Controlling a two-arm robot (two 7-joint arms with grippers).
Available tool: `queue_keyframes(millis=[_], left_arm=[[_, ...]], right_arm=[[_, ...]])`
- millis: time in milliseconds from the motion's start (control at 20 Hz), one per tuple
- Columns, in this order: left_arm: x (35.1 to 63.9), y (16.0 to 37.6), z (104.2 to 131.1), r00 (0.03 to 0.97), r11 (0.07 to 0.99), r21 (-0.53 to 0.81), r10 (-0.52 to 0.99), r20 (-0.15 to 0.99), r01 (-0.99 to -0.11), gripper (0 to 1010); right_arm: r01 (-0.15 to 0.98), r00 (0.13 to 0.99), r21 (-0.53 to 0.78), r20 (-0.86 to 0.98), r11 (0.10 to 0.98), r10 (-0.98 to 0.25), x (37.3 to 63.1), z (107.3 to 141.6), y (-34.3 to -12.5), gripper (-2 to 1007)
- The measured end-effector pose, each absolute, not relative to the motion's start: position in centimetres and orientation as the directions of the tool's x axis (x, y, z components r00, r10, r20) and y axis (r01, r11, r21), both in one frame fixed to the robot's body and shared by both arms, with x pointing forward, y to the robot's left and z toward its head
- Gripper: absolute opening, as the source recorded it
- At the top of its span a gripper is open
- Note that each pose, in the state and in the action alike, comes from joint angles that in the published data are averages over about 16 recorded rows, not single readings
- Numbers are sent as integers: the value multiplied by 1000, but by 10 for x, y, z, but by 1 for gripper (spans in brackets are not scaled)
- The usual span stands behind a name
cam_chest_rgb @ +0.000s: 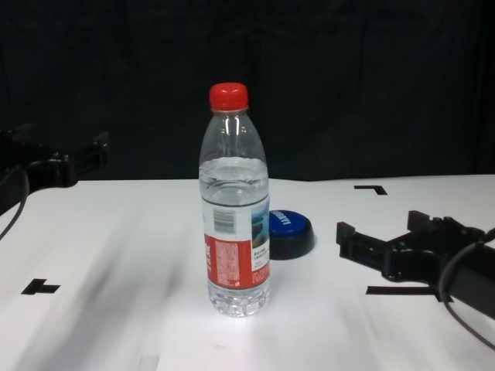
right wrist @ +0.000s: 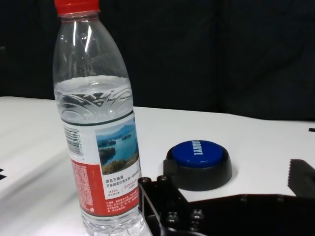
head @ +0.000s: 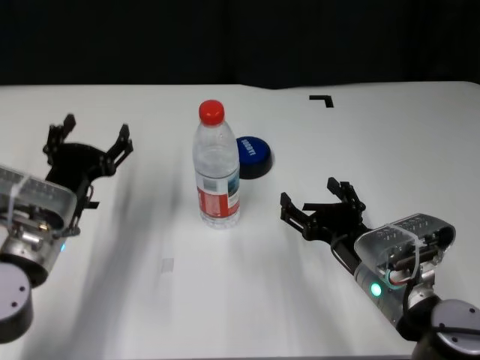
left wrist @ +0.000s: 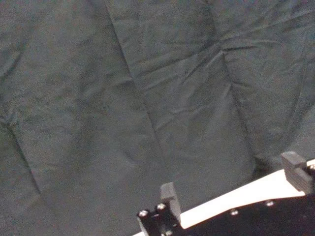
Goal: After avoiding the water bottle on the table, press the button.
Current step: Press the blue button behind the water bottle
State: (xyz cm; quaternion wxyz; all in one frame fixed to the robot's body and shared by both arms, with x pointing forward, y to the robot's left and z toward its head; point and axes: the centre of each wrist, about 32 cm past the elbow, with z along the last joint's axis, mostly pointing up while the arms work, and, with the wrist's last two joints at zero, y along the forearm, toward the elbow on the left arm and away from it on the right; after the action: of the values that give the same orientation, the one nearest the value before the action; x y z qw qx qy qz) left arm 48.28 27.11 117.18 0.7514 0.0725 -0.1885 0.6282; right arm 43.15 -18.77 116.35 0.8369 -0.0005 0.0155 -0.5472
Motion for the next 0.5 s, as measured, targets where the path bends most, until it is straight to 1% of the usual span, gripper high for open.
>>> queue_keyframes(millis=[500], left_arm=[[461, 257, 1166, 142, 192, -108, 922, 361, -975, 1003]], right_arm=[[916, 401, -18, -25, 401, -916, 432, 1164, -188, 1003]])
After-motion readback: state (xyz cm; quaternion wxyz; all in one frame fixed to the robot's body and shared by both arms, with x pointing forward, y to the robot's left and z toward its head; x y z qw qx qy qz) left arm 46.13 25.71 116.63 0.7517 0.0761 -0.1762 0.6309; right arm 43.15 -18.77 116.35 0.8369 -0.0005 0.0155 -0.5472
